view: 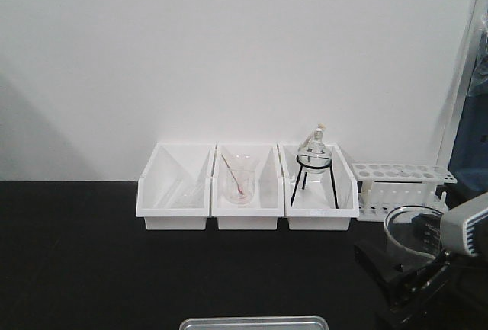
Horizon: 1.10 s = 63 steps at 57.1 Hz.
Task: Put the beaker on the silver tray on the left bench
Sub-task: 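Drive closer to the silver tray, keeping the beaker raised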
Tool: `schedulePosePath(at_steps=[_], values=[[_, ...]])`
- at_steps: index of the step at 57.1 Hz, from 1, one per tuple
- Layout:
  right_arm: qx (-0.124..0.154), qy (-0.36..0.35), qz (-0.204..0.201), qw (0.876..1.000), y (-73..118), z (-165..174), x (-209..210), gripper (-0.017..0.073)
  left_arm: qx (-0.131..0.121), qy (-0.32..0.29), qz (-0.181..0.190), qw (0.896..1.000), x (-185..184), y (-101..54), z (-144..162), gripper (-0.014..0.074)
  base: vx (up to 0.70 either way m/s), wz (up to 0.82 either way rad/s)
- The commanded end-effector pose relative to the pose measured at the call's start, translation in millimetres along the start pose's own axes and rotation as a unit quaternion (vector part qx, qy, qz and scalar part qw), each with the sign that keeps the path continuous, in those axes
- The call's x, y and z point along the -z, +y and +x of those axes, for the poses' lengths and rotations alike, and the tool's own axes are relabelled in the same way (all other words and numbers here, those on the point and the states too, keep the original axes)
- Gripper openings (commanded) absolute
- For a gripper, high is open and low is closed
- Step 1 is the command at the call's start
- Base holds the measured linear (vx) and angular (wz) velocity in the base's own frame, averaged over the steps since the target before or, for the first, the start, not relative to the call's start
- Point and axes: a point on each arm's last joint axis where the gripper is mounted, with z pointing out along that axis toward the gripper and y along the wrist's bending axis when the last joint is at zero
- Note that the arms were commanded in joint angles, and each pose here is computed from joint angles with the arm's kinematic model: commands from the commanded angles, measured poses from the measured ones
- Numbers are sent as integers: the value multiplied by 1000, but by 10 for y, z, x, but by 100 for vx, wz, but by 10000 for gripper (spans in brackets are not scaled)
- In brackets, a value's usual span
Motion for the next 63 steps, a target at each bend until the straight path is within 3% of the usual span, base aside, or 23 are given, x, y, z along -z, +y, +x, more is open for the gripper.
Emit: schedulePosePath(at_steps=[1,63], values=[[4,-24,-1,1000,-15,-128,47,-8,2,-33,4,999,-18,-7,11,1,11,-5],[3,-11,-9,1000,8,-85,-31,-7,2,-33,4,999,-18,-7,11,1,1,0]])
